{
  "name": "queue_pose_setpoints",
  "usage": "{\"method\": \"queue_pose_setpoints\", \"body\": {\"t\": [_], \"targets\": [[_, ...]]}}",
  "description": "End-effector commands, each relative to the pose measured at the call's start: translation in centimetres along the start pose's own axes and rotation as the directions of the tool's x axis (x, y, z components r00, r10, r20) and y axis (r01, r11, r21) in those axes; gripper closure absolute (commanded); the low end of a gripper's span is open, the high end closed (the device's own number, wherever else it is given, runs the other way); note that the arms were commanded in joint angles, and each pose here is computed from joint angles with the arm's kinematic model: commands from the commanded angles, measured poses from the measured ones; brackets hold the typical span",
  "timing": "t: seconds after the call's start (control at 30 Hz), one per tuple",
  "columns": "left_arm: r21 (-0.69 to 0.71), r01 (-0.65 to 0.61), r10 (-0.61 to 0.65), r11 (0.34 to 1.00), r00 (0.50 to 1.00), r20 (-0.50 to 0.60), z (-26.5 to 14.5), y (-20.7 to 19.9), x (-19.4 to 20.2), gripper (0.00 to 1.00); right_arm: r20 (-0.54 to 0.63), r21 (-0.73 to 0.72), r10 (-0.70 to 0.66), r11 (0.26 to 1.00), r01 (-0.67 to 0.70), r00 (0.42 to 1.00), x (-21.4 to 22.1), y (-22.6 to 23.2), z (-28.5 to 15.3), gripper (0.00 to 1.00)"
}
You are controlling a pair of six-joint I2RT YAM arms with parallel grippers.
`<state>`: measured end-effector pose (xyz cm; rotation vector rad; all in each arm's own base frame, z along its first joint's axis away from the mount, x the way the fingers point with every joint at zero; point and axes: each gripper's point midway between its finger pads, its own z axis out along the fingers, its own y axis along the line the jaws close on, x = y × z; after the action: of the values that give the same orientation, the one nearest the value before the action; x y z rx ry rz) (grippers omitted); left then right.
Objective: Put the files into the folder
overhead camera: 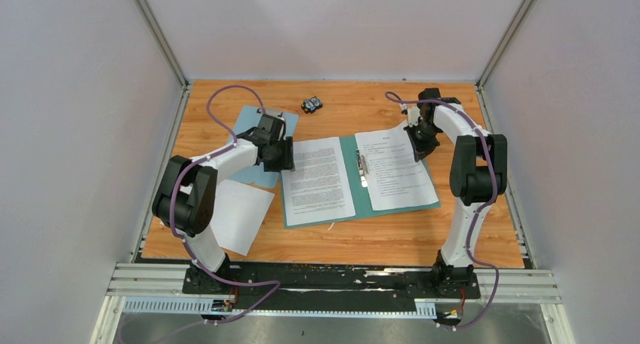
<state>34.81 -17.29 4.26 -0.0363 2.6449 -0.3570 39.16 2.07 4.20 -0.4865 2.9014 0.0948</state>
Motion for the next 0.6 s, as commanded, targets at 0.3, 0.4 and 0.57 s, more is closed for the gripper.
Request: {"method": "queue_pose_setpoints", "body": {"t": [0.3, 0.4, 0.57], "targets": [[0.03, 0.008, -0.01, 1.0, 0.999, 0.048, -0.9, -1.0, -1.8, 0.41, 0.07, 0.04, 0.017, 0.999, -0.02, 0.997, -1.9, -0.4, -2.3, 0.89], [0.031, 0.009, -0.01, 0.999, 0.999, 0.048, -1.0, -1.1, -1.8, 0.41, 0.082, 0.046, 0.02, 0.999, -0.023, 0.996, -2.2, -0.6, -2.7, 0.82], [0.043, 0.006, -0.009, 0.999, 0.999, 0.053, -1.1, -1.3, -1.9, 0.41, 0.094, 0.06, 0.034, 0.997, -0.039, 0.995, -2.8, -0.7, -4.0, 0.67]]}}
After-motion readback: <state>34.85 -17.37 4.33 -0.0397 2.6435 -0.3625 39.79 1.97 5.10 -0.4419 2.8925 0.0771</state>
